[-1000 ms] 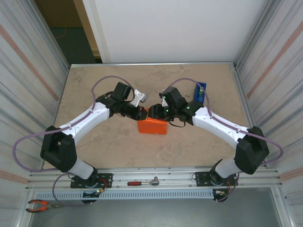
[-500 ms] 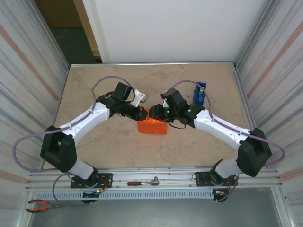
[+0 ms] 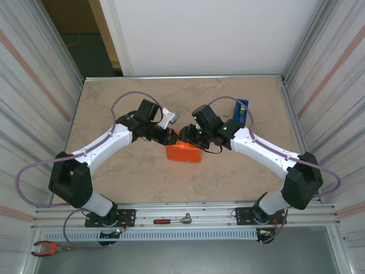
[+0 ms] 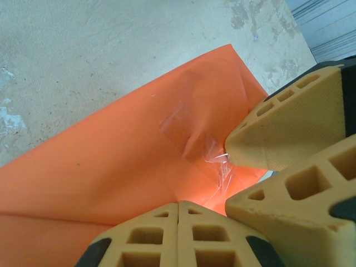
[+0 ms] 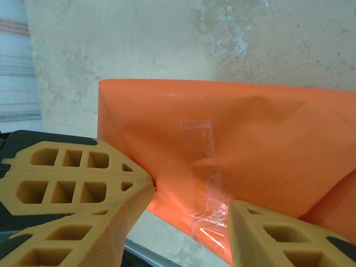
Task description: Wrap the gift box in paper
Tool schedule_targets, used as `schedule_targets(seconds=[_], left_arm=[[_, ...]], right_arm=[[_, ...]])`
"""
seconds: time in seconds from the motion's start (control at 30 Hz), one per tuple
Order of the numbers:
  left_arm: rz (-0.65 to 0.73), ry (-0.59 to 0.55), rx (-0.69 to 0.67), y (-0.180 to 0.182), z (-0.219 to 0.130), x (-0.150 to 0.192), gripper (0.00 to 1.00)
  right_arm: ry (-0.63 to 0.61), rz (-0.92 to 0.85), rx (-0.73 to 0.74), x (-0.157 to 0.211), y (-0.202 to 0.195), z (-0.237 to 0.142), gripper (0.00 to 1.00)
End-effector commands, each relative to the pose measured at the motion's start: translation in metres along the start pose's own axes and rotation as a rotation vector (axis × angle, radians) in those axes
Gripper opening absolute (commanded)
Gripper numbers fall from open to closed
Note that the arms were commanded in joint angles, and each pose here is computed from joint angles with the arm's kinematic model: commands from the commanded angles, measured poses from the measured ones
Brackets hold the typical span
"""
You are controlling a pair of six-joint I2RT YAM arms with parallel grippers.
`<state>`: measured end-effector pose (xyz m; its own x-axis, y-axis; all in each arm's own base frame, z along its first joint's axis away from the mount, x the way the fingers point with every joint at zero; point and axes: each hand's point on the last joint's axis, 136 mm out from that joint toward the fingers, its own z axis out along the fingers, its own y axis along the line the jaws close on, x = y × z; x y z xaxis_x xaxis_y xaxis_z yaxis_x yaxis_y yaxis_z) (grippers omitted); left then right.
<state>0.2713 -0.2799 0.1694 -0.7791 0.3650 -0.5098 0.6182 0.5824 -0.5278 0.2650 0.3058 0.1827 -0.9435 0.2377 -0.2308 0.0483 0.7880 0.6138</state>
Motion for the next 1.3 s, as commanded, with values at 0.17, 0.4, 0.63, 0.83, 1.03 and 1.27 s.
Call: schedule_targets(seconds=[0.17,0.4,0.63,0.83,1.03,1.27], left_arm=[[-0.053,0.162,-0.034,0.013,0.028,0.048,0.00],[-0.049,0.163,-0.037,0.014,0.027,0.049,0.00],[-0.051,0.167,-0.042,0.015,0.028,0.050,0.00],[-0.047,0.165,-0.039,0.014,0.028,0.049,0.00],[-0.042,0.155,-0.020,0.010,0.026,0.044,0.00],[-0.041,0.051,0.062,-0.013,0.006,-0.003,0.06]], right_arm=[[-0.087,-0.036,-0.072,-0.010,0.013,-0.036,0.46],[-0.110,-0.055,-0.202,-0.028,0.025,-0.045,0.00],[-0.052,-0.026,-0.212,-0.019,0.016,-0.009,0.00],[0.005,0.002,-0.157,0.004,-0.008,0.016,0.00],[0.029,-0.011,-0.148,0.007,-0.009,0.014,0.00],[-0.095,-0.087,-0.256,-0.016,0.014,-0.038,0.00]])
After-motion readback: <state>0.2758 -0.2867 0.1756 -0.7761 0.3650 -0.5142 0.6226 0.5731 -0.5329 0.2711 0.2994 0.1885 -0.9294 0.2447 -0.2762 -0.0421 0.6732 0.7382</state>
